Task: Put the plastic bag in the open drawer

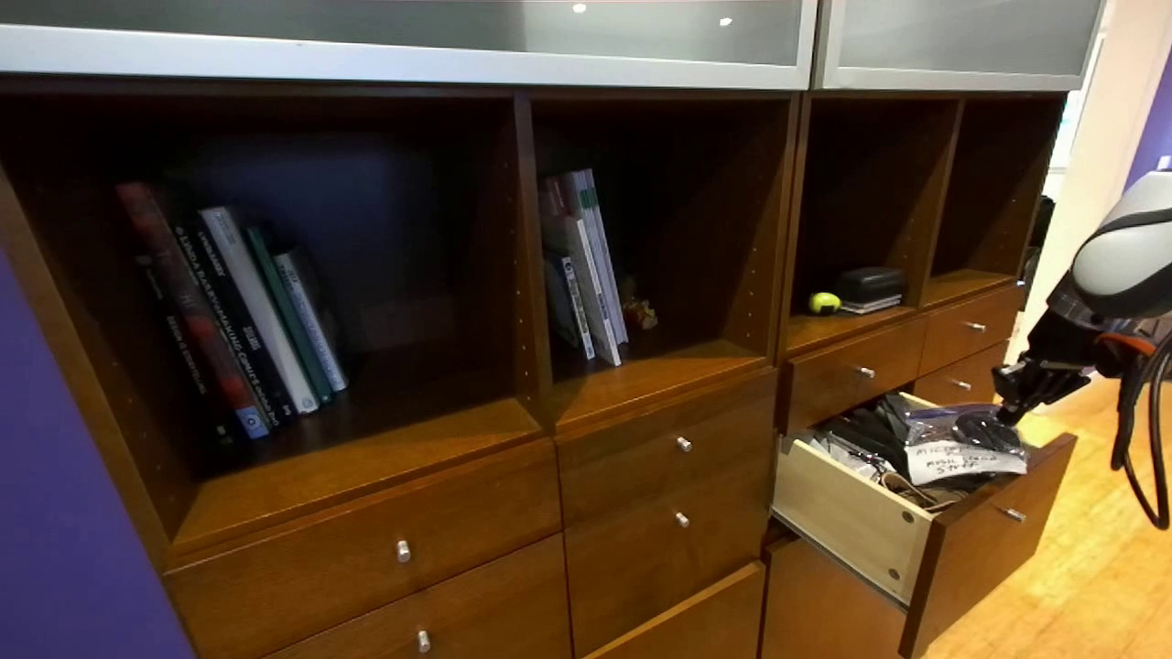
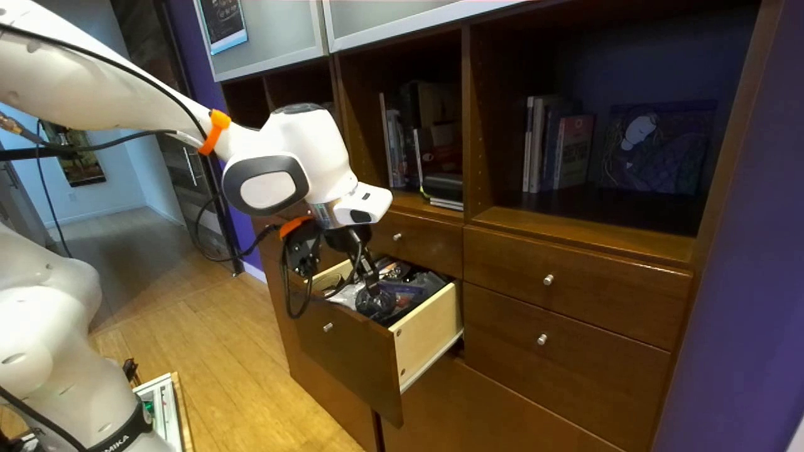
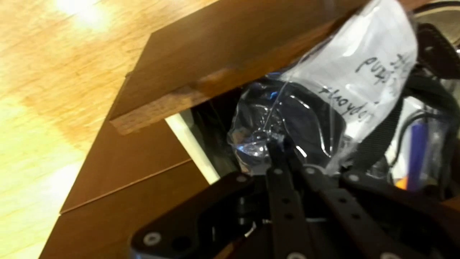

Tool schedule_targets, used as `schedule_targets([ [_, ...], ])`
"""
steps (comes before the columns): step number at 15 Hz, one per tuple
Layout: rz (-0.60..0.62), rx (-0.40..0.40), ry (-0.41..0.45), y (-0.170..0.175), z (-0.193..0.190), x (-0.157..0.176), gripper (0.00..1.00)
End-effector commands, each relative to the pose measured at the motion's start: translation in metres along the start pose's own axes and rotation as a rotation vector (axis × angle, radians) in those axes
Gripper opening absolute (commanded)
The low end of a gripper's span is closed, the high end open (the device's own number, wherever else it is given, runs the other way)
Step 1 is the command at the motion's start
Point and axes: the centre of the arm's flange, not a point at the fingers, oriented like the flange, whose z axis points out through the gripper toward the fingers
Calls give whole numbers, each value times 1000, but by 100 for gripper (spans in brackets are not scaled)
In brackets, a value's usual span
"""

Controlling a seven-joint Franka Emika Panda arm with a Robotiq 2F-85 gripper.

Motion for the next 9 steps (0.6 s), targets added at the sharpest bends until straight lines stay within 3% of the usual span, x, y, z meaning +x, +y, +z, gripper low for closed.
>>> schedule_targets([
  [1,15,-102,-35,-3,26,-8,1],
  [8,-36,-118,-77,-29,34,-5,1],
  [9,-39,-125,-78,-29,32,-4,27],
])
